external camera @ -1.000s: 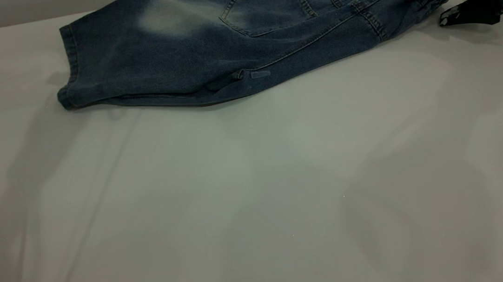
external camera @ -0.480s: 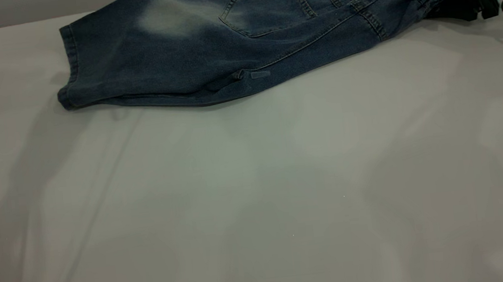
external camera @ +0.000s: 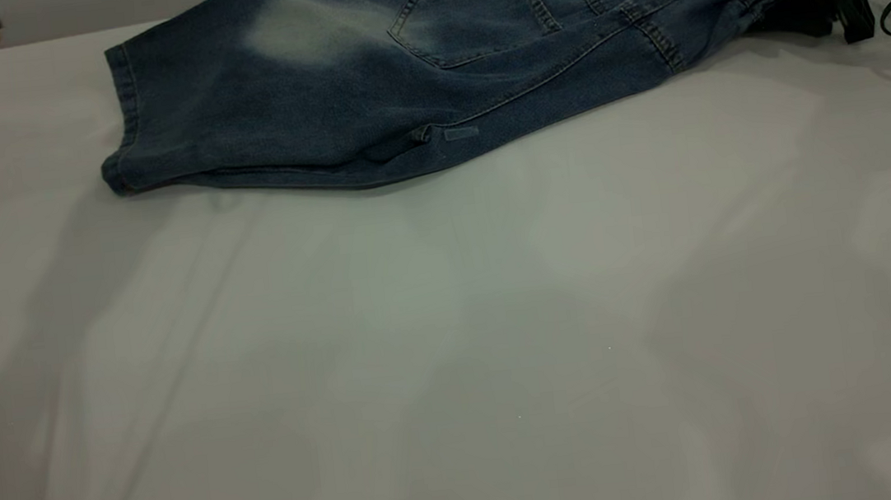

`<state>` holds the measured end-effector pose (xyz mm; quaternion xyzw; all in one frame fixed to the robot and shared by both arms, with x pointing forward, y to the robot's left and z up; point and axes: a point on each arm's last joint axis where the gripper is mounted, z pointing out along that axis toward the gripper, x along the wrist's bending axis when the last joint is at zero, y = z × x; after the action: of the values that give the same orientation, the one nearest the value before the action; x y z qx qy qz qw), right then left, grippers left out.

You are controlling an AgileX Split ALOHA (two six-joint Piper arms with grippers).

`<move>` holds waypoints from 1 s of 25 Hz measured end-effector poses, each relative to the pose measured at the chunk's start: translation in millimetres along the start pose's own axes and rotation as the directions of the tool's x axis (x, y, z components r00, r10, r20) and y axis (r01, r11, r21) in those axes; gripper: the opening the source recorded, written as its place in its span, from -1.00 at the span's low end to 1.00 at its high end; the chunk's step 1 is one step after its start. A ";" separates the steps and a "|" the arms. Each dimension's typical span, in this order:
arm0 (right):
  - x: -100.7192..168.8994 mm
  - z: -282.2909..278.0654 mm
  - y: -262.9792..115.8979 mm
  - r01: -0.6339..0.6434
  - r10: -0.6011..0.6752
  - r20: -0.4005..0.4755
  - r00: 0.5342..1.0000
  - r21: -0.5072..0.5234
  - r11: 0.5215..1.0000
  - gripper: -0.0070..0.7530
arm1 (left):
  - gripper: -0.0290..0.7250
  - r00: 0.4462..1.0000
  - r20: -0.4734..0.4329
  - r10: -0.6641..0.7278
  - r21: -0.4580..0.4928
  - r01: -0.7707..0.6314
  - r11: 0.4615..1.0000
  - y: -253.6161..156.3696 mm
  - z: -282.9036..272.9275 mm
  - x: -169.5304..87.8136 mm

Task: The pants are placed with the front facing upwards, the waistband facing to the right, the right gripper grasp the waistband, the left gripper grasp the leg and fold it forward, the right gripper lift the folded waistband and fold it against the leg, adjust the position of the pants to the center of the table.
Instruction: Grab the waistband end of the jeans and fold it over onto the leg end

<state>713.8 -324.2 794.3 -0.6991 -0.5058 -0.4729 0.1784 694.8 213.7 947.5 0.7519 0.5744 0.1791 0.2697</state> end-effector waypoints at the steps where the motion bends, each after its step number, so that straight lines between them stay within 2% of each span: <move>1: 1.0 0.0 -0.5 0.004 -0.004 -0.011 1.000 0.005 1.000 -0.36 | 0.30 1.000 0.007 0.008 -0.001 -0.008 1.000 1.9 0.3 -4.2; 3: 2.1 0.3 -1.1 0.006 -0.005 -0.021 1.000 0.011 1.000 -0.66 | 0.30 0.999 0.021 0.028 -0.015 -0.028 1.000 9.2 0.6 -14.6; 4: 2.0 0.2 -1.0 0.008 -0.007 -0.021 1.000 0.010 1.000 -0.71 | 0.30 0.999 0.031 0.038 -0.019 -0.037 0.999 12.5 1.0 -20.6; 8: 2.4 0.2 -1.0 0.006 -0.006 -0.024 1.000 0.010 1.000 -0.70 | 0.30 0.994 0.077 0.084 0.002 -0.084 0.996 25.2 6.2 -43.8; 17: 3.8 -0.4 -0.3 0.007 -0.007 -0.028 1.000 0.008 1.000 -0.70 | 0.30 0.967 0.185 0.172 0.136 -0.198 0.971 48.6 33.4 -81.8; 25: 3.7 -0.4 -0.6 0.013 -0.013 -0.027 1.000 0.010 1.000 -0.70 | 0.30 0.933 0.218 0.286 0.253 -0.337 0.907 44.4 68.2 -112.7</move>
<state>713.3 -322.2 797.5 -0.6884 -0.5102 -0.4809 0.1858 737.3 83.3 925.4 0.8779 0.4403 0.0682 0.1756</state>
